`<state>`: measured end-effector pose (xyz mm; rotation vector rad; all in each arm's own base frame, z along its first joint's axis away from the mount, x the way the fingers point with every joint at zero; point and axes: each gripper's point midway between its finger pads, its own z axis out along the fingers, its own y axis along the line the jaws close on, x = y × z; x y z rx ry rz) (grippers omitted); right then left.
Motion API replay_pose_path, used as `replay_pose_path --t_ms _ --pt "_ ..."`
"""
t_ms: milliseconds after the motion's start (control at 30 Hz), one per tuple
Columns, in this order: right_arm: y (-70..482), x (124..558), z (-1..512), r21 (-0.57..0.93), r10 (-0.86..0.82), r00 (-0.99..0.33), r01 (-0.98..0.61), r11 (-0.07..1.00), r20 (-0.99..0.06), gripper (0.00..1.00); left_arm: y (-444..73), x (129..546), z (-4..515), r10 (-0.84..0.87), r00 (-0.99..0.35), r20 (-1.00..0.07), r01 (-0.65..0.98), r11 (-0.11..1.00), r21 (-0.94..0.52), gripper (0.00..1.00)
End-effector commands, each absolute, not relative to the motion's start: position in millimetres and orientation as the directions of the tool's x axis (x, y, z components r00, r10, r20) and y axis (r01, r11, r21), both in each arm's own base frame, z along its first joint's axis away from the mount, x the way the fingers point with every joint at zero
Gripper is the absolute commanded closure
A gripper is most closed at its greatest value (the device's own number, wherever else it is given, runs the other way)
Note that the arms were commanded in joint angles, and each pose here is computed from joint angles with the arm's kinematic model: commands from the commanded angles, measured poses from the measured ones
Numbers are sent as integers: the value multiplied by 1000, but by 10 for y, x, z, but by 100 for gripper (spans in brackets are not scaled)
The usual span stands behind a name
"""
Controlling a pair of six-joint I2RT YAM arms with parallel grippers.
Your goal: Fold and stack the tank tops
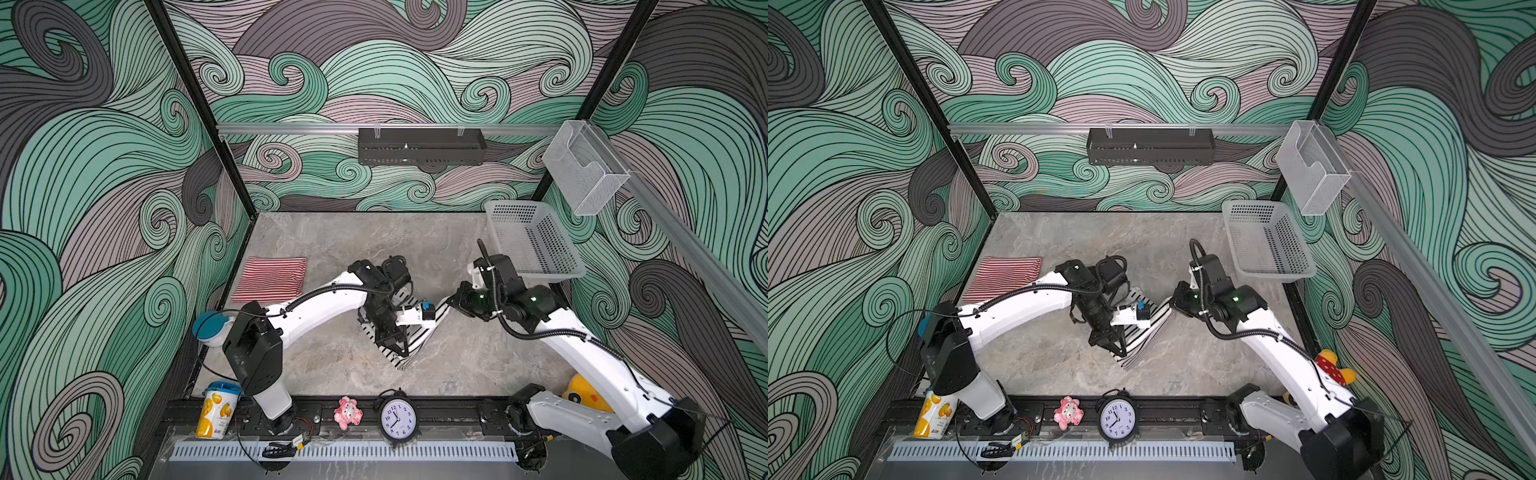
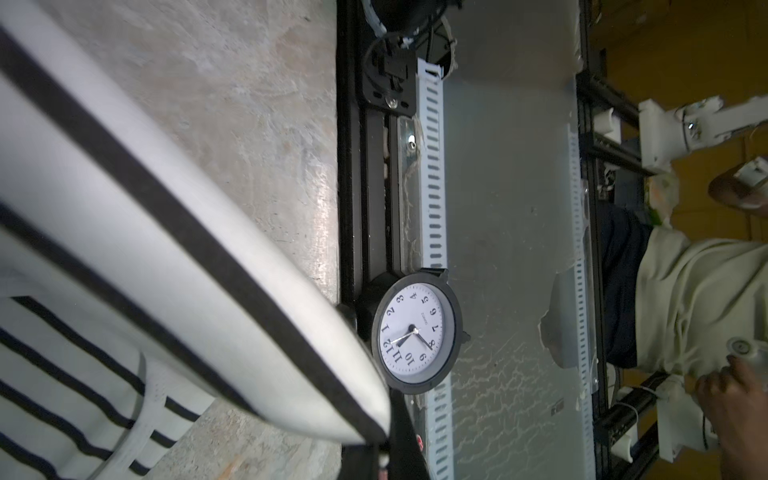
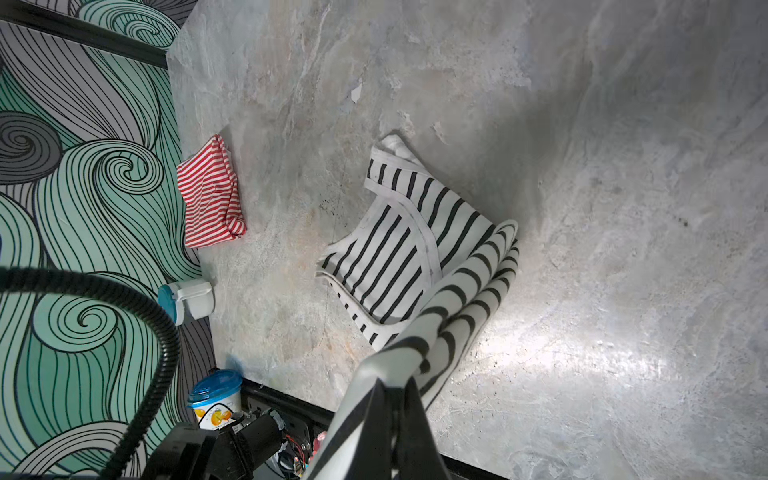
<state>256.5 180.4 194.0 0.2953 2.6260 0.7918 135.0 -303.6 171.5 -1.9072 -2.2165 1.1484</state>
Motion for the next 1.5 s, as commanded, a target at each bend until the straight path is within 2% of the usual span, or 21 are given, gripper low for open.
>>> replay_pose_path --t_ms 0,267,433,533,700,900,1000,1133,1233,1333,1467 --pt "1878 2813 1944 520 258 -911 59 852 -320 100 -2902 1479 1844 817 -327 -476 812 -14 -583 100" --pt "2297 3489 1463 455 167 -958 45 889 -231 100 -2615 2016 1324 785 -496 -371 672 77 -736 100" --pt "2525 3815 1332 442 133 -969 28 896 -208 100 -2485 2254 1361 714 -604 -354 558 61 -827 100" --pt "2629 3930 1250 420 107 -975 15 907 -196 100 -2384 2339 1310 693 -632 -346 552 90 -829 100" --pt "2737 4034 1053 397 84 -982 10 918 -170 100 -2211 2450 953 705 -655 -271 573 229 -787 100" --pt "2822 4152 868 393 76 -986 11 920 -150 94 -2053 2598 639 699 -686 -202 579 355 -734 100" --pt "2912 4231 843 416 71 -985 0 909 -154 84 -1973 2731 567 672 -714 -198 584 414 -699 100" --pt "3099 4310 979 510 63 -975 -55 858 -212 57 -1851 2910 463 639 -747 -185 588 504 -633 97" --pt "3083 4287 1050 530 74 -965 -73 845 -250 46 -1776 2995 387 624 -763 -168 588 562 -582 92" --pt "3057 4198 1060 547 87 -962 -72 834 -259 48 -1711 3070 324 612 -775 -160 590 609 -530 87" --pt "3064 4079 974 549 80 -966 -71 833 -247 72 -1656 3130 277 601 -785 -152 589 645 -487 83"
